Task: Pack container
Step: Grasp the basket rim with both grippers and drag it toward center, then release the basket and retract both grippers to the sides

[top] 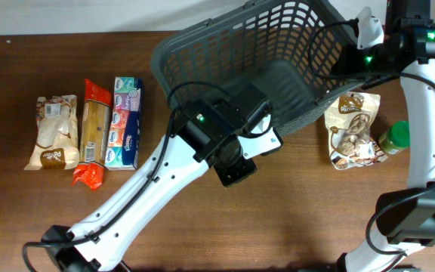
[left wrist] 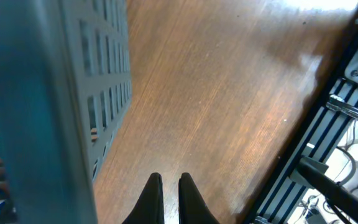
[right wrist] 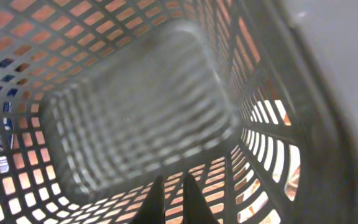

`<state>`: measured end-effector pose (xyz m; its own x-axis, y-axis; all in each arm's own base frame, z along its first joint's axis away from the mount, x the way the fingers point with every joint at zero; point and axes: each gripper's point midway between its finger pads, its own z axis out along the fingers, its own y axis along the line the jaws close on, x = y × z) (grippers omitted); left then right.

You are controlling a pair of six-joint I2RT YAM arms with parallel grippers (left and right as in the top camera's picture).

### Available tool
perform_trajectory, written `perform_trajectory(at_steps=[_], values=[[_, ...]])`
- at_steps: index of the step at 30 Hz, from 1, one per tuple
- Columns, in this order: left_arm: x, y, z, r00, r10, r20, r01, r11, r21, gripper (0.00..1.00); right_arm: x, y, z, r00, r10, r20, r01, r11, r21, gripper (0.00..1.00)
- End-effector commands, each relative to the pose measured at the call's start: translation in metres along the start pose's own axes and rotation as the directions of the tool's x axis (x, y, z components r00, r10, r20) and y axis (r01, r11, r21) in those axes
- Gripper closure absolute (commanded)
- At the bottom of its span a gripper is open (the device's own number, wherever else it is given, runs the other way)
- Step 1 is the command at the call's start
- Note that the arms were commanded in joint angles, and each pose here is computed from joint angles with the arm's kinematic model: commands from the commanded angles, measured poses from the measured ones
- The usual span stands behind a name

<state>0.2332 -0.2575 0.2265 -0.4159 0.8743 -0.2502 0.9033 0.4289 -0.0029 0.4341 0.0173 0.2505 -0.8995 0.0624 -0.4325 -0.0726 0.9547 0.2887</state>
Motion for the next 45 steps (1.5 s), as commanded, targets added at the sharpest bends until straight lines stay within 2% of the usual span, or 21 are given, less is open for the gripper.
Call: perform_trajectory(at_steps=[1,13,23,27,37,41,45], values=[[0.004,0.024,-0.002,0.999,-0.034,-0.006,0.033,0.998,-0.054,0.98,0.005,0.003,0.0,1.0,-0.004,-0.022,0.004,1.0,-0.001,0.96],[0.027,0.074,-0.008,0.985,-0.17,-0.012,0.167,0.979,-0.118,0.98,0.016,0.01,0.001,0.998,-0.006,-0.069,0.005,1.0,-0.009,0.96],[0.044,0.102,-0.013,0.967,-0.254,-0.01,0.25,0.957,-0.149,0.98,0.029,0.049,0.011,0.987,-0.109,-0.118,0.104,0.993,-0.047,0.96],[0.05,0.114,-0.015,0.957,-0.29,0.0,0.287,0.944,-0.161,0.98,0.03,0.046,0.012,0.985,-0.116,-0.128,0.116,0.993,-0.005,0.96],[0.054,0.142,-0.02,0.943,-0.328,0.06,0.333,0.922,-0.198,0.98,0.042,0.044,0.009,0.98,-0.102,-0.172,0.103,0.995,-0.005,0.96],[0.058,0.144,-0.021,0.939,-0.341,0.052,0.344,0.918,-0.197,0.98,0.037,0.045,0.009,0.982,-0.109,-0.151,0.11,0.994,-0.005,0.96],[0.075,0.131,-0.019,0.934,-0.356,-0.028,0.347,0.922,-0.171,0.98,0.02,0.049,0.003,0.989,-0.132,-0.071,0.131,0.991,-0.008,0.96]])
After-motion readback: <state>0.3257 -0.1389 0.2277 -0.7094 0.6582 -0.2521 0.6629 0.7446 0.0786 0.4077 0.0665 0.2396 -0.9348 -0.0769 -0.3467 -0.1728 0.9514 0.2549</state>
